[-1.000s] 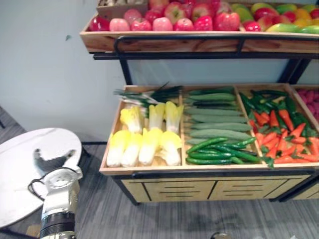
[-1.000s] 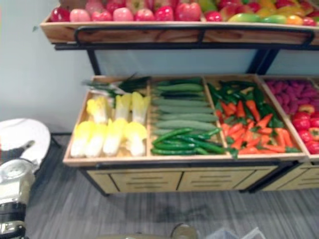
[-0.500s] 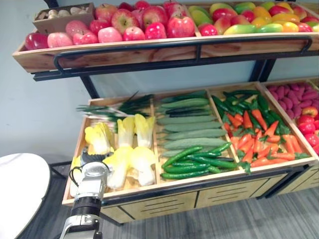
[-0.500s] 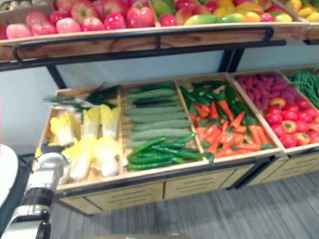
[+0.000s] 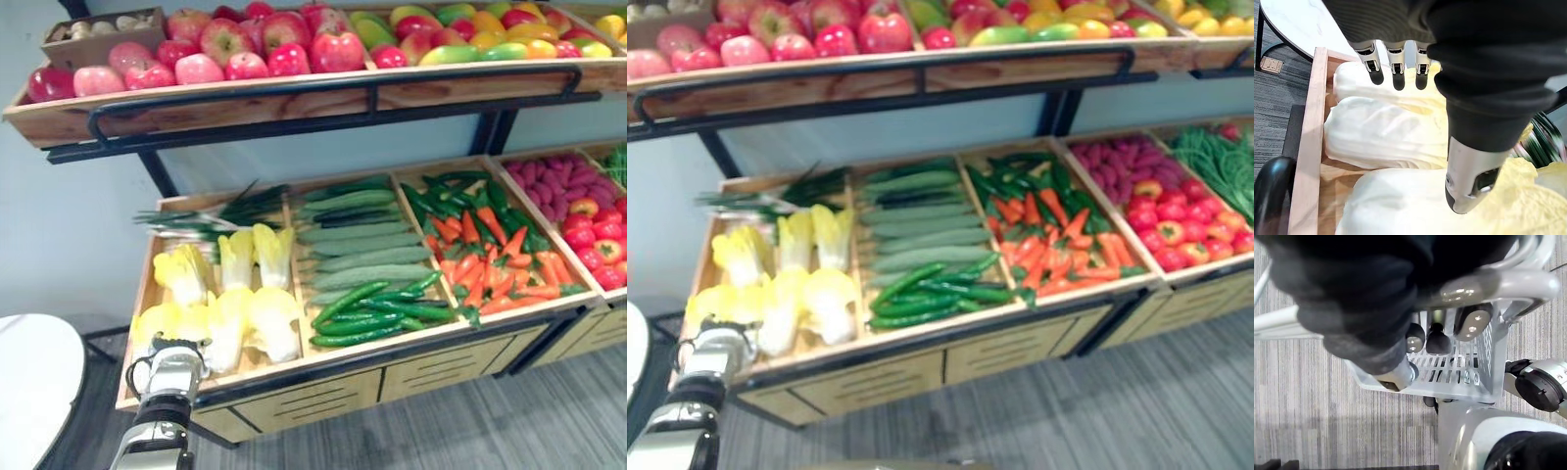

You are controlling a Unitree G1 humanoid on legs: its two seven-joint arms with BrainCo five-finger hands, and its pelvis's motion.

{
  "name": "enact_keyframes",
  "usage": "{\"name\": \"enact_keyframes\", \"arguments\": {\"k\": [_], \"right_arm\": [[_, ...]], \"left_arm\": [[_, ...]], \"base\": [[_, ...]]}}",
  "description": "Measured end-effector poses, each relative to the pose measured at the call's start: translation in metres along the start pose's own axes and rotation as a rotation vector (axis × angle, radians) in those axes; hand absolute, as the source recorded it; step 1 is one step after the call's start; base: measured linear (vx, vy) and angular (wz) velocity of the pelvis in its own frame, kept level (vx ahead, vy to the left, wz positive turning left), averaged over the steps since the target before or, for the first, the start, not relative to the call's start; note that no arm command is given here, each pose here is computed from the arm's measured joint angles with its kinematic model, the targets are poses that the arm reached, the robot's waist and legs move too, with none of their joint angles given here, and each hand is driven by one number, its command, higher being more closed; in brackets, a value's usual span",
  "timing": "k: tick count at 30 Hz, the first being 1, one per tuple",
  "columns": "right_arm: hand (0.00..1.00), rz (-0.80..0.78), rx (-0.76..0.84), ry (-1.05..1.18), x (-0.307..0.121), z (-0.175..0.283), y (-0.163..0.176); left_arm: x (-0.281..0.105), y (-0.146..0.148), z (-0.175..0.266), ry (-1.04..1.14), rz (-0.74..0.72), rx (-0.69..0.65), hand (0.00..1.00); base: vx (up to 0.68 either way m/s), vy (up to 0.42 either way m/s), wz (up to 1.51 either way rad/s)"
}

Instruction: Pick vegetable in the basket

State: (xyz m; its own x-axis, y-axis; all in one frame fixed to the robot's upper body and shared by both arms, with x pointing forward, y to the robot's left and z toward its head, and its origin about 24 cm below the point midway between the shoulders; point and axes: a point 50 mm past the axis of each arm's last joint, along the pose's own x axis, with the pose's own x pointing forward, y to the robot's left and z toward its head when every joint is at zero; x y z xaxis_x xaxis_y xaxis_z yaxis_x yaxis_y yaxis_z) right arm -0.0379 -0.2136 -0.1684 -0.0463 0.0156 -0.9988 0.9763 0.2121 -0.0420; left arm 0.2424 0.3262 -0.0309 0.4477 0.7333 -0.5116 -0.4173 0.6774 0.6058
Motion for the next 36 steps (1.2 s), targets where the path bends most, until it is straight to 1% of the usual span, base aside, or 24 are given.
{"name": "enact_keyframes", "arguments": {"k": [3,5,11,15,21,24,30,34,36], "right_arm": [[1.00,-0.008,0.022,-0.002,-0.001,0.000,-0.007],[1.00,-0.004,0.015,-0.004,-0.001,0.000,-0.007],[1.00,0.004,-0.020,-0.027,-0.001,0.005,0.000],[1.00,0.020,-0.028,-0.035,-0.001,0.009,0.007],[1.00,0.044,-0.027,-0.048,-0.001,0.012,0.008],[1.00,0.065,-0.033,-0.067,-0.003,0.017,0.012],[1.00,0.117,-0.041,-0.091,-0.003,0.019,0.019],[1.00,0.143,-0.083,-0.111,-0.004,0.019,0.027],[1.00,0.151,-0.104,-0.115,-0.004,0.019,0.029]], "left_arm": [[-0.001,-0.007,-0.007,0.028,-0.016,0.009,0.00],[-0.003,-0.011,-0.009,0.020,-0.011,0.048,0.00],[-0.004,-0.014,-0.012,0.020,0.009,0.113,0.00],[-0.004,-0.012,-0.015,0.046,0.041,0.130,0.00],[-0.004,-0.009,-0.017,0.080,0.069,0.147,0.00],[-0.004,-0.008,-0.015,0.078,0.083,0.131,0.00],[-0.004,-0.003,-0.015,0.113,0.114,0.048,0.00],[-0.004,0.002,-0.012,0.118,0.127,-0.030,0.00],[-0.005,0.003,-0.014,0.110,0.138,-0.040,0.00]], "base": [[0.00,-0.018,-0.04],[0.00,0.000,0.00],[0.07,0.013,-0.03],[0.02,0.000,-0.06],[-0.04,-0.031,-0.08],[-0.05,-0.026,-0.10],[0.00,-0.040,-0.04],[0.01,0.004,0.05],[0.00,0.000,0.00]]}}
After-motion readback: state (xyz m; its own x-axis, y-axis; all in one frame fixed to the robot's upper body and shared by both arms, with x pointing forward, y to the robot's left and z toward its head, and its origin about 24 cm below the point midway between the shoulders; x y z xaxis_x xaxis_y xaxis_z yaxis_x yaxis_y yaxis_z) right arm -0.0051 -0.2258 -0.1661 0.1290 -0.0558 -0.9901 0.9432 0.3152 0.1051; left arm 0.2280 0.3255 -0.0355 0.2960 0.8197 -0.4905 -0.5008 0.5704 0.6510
